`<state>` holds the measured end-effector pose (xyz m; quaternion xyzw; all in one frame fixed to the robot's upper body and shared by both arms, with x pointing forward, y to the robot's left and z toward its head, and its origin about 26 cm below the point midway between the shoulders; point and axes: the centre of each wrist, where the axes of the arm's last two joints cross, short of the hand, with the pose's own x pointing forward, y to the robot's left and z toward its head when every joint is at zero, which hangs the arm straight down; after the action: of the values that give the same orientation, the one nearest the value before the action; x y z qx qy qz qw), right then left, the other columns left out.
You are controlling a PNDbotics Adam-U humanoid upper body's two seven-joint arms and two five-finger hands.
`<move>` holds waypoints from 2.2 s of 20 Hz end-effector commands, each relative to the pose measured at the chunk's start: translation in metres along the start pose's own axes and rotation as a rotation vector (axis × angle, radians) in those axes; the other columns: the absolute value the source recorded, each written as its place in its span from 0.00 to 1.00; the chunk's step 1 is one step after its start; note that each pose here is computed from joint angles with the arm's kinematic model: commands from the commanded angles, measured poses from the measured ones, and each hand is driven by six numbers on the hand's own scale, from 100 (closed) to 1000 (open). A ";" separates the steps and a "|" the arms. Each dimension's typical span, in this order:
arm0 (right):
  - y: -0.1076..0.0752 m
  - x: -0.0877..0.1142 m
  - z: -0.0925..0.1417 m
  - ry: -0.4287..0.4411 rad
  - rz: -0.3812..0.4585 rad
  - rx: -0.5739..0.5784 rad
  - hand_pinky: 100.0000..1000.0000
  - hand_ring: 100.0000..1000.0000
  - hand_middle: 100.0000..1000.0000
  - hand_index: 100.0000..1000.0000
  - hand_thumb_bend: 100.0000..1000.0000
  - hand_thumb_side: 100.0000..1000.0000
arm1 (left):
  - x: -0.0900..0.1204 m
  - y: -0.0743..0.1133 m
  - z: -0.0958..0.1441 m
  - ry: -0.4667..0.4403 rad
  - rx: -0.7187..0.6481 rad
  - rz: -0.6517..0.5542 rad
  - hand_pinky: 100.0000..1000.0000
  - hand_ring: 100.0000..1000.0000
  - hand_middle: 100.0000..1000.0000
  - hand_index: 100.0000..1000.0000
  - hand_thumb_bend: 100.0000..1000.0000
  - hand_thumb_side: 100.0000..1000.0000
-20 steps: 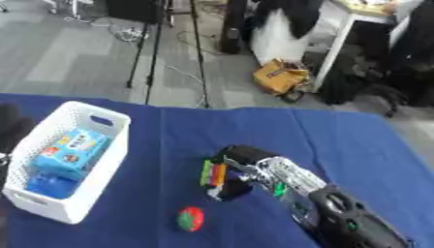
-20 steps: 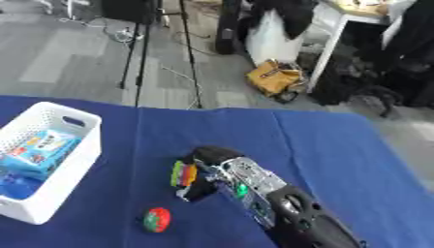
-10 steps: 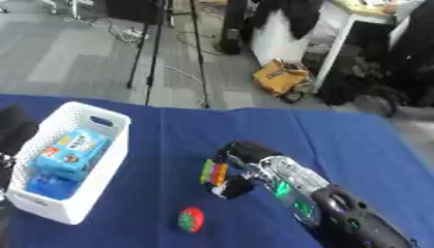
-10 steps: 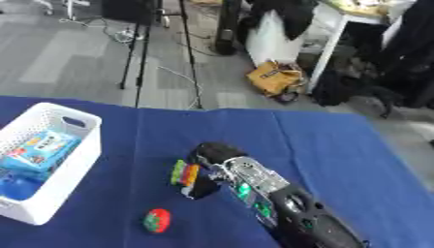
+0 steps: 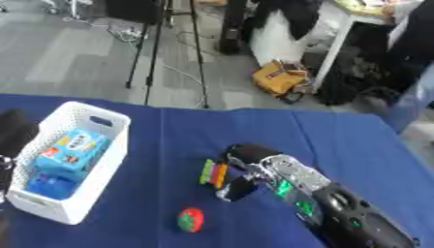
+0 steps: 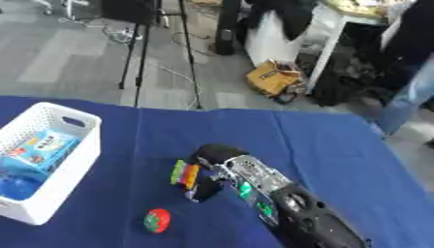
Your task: Pick up objects on the table and place them in the box.
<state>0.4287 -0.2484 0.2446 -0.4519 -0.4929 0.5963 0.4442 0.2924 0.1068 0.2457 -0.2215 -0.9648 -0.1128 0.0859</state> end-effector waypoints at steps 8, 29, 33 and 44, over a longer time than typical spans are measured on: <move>-0.018 -0.006 0.006 0.018 0.014 -0.059 0.99 0.93 0.65 0.76 0.41 0.51 | 0.004 -0.002 -0.003 -0.017 -0.006 0.013 0.93 0.89 0.87 0.85 0.00 1.00; -0.019 -0.006 0.006 0.052 -0.014 -0.068 0.99 0.93 0.60 0.73 0.34 0.57 | 0.003 -0.003 -0.001 -0.012 -0.006 0.028 0.94 0.89 0.88 0.85 0.00 1.00; -0.020 -0.006 0.006 0.053 -0.011 -0.071 0.99 0.93 0.57 0.71 0.32 0.56 | 0.003 -0.004 -0.001 -0.013 -0.005 0.030 0.94 0.89 0.87 0.85 0.00 1.00; -0.020 -0.006 0.007 0.059 -0.008 -0.074 0.99 0.92 0.52 0.66 0.26 0.55 | 0.003 -0.005 0.000 -0.014 -0.003 0.036 0.93 0.89 0.87 0.85 0.00 1.00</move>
<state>0.4278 -0.2456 0.2497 -0.4624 -0.5018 0.5726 0.4544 0.2916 0.1062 0.2410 -0.2318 -0.9616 -0.1139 0.0927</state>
